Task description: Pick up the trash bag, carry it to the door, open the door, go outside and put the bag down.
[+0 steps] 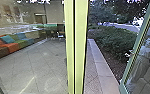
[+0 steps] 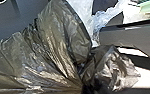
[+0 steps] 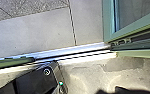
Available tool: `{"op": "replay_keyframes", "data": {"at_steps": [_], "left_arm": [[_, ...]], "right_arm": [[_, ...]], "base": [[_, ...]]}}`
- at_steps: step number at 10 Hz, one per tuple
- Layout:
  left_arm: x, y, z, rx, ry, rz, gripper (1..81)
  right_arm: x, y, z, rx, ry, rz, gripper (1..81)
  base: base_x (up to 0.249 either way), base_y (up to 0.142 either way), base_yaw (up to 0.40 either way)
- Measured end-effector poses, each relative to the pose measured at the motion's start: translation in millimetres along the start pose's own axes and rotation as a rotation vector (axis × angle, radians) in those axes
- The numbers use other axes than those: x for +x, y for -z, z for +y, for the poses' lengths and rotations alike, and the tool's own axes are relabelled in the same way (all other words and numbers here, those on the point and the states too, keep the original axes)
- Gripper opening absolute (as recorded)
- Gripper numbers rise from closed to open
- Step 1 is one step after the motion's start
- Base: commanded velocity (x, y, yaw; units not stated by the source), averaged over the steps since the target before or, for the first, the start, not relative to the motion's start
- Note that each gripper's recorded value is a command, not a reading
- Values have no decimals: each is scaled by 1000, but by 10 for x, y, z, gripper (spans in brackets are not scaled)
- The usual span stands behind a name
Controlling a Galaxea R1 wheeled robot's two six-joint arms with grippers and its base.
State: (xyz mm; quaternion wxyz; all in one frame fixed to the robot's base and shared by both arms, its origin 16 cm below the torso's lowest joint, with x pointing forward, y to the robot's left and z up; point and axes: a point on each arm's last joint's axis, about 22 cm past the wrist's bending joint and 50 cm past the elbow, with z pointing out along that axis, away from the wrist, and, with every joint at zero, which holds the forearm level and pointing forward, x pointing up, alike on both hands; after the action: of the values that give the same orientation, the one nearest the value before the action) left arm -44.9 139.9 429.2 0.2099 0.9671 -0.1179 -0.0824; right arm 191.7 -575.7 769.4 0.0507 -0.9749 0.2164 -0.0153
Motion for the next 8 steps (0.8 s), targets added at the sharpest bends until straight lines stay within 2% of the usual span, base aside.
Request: {"op": "replay_keyframes", "data": {"at_steps": [2,4,6,7,8], "left_arm": [[36,11,-30,4,-1,5,10],[76,30,-82,11,-3,10,10],[127,50,-151,24,-4,19,10],[133,53,-168,30,-4,24,10],[140,54,-177,33,-4,27,10]], "right_arm": [[-617,-483,-116,51,8,-81,811],[-1226,-935,-331,118,13,-149,811],[-1632,-1316,-575,170,13,-188,811],[-1820,-1604,-762,202,10,-193,811],[-2035,-1836,-870,215,5,-207,811]], "base": [[0,0,0],[0,0,0],[0,0,0],[0,0,0],[0,0,0]]}}
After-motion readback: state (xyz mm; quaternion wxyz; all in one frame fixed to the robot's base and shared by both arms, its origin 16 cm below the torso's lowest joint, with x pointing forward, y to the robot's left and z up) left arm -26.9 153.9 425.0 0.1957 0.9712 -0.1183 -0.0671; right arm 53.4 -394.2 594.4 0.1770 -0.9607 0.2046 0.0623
